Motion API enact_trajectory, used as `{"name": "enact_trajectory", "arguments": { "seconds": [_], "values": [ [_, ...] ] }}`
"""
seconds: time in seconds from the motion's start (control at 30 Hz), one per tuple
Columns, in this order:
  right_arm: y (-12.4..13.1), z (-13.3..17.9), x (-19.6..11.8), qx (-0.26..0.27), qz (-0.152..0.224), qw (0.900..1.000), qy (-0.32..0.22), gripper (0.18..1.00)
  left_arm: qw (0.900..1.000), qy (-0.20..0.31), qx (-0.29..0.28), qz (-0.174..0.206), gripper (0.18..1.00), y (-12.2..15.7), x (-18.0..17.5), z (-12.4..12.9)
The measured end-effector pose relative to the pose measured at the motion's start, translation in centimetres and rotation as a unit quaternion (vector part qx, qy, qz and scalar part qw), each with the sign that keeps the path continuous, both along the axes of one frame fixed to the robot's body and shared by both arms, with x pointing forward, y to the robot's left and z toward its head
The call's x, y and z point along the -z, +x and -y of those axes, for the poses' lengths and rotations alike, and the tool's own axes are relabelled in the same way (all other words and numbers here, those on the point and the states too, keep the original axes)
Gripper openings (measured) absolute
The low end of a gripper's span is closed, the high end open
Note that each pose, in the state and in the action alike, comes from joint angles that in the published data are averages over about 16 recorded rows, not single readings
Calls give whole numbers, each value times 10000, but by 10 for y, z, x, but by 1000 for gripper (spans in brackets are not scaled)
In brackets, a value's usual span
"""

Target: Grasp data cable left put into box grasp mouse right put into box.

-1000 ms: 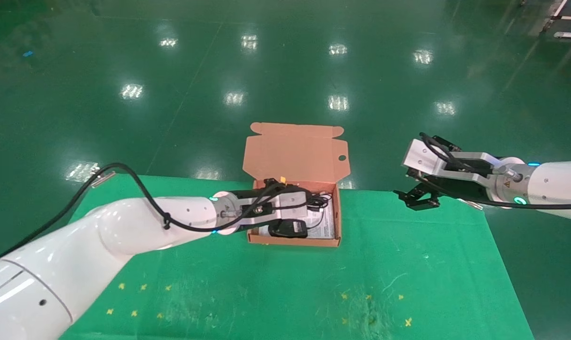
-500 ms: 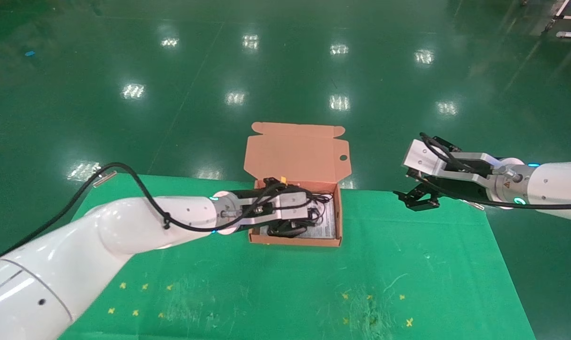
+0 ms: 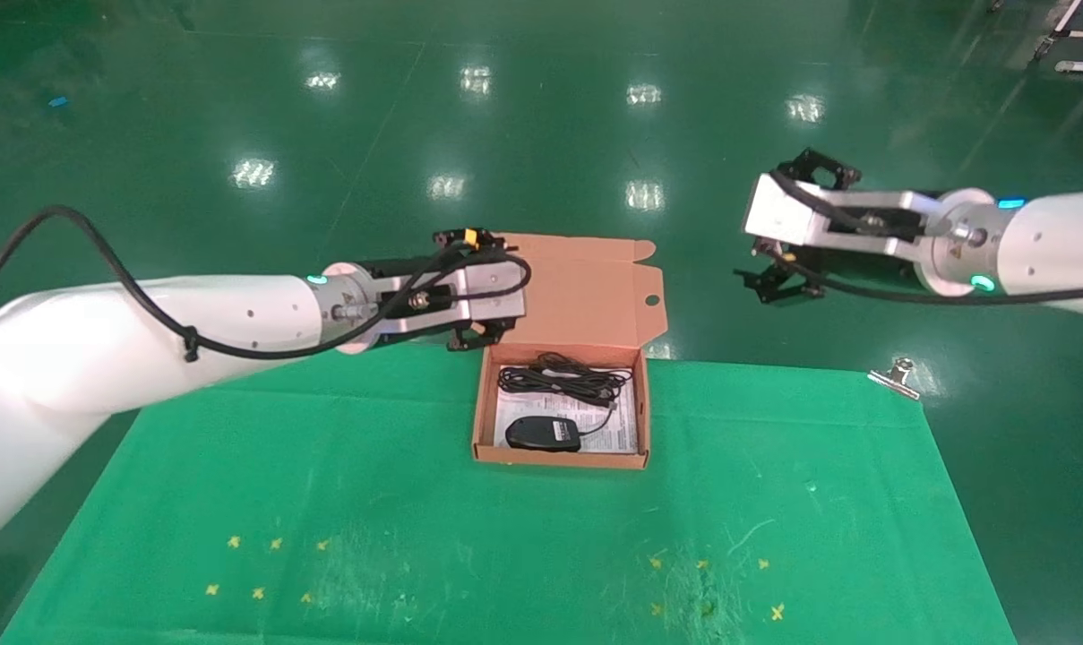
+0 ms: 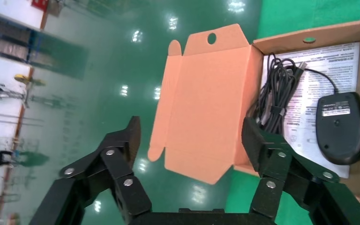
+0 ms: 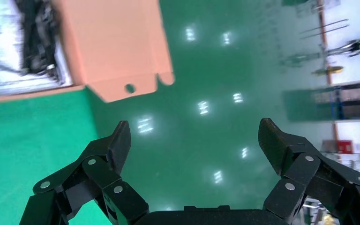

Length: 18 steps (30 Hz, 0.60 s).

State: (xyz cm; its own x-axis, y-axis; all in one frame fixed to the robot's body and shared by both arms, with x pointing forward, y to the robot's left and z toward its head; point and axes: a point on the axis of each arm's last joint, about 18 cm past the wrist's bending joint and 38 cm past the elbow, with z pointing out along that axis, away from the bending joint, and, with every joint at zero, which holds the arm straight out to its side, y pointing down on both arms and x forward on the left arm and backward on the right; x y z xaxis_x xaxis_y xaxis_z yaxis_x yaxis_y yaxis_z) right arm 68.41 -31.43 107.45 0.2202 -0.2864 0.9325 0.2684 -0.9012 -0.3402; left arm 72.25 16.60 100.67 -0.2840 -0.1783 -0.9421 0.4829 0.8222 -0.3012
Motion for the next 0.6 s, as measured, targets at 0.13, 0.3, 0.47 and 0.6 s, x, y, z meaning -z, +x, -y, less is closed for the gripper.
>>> {"name": "enact_trajectory", "arguments": {
  "seconds": [0.13,0.3,0.47,0.6],
  "values": [
    [-5,-3,9,-165,-214,9995,185,1000,9994,-234,93,-257,756,-7,5,-8],
    [-14,-7,27,-461,-583,9957,556,1000,9953,-630,267,-692,844,-19,17,-20],
    [-25,-11,43,-783,-927,9884,912,1000,9878,-1010,472,-1088,911,-33,26,-31],
    [-35,-14,53,-1049,-1172,9806,1173,1000,9801,-1288,651,-1365,951,-45,31,-39]
  ]
}}
